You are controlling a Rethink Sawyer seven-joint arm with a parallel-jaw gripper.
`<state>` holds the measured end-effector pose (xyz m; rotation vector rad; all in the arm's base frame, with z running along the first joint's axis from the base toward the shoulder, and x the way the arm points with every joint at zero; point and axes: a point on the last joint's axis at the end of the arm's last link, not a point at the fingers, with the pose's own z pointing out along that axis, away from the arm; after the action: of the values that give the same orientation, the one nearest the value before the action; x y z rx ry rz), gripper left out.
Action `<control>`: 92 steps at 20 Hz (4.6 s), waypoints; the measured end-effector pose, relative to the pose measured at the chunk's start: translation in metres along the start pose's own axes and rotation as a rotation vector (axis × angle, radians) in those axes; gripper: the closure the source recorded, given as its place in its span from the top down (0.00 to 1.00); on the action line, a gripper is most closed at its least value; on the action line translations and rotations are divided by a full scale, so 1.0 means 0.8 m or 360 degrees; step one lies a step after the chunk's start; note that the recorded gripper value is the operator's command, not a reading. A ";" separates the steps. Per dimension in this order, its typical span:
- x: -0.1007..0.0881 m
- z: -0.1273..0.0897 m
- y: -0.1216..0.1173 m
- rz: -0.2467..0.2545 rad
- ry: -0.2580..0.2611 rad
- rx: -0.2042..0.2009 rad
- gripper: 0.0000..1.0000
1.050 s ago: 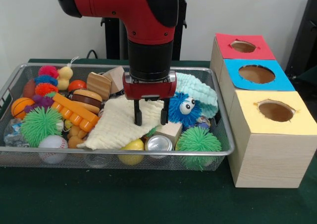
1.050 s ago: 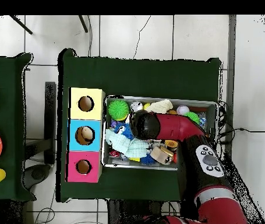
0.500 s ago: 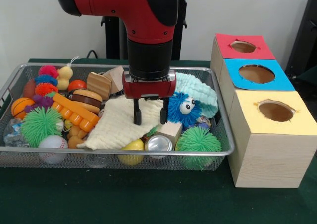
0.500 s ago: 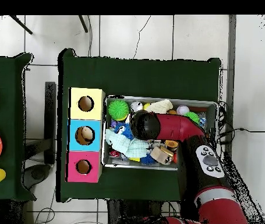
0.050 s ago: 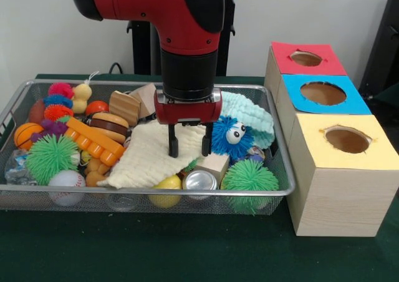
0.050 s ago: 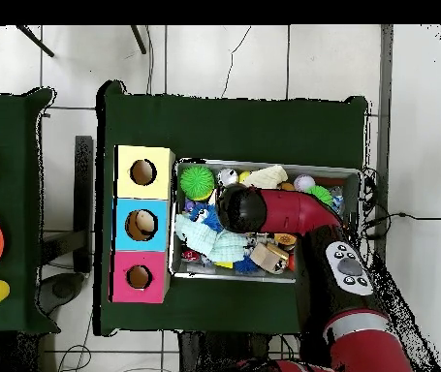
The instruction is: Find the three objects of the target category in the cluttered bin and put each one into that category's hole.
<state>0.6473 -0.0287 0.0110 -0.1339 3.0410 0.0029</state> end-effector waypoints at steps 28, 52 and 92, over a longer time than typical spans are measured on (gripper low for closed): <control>0.003 0.002 0.000 0.0002 -0.0004 -0.0002 1.00; 0.001 0.004 -0.006 0.0015 -0.0062 0.0006 0.00; -0.016 -0.101 0.015 -0.0051 -0.0175 0.0076 0.00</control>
<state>0.6511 -0.0161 0.0923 -0.1725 2.9265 -0.0622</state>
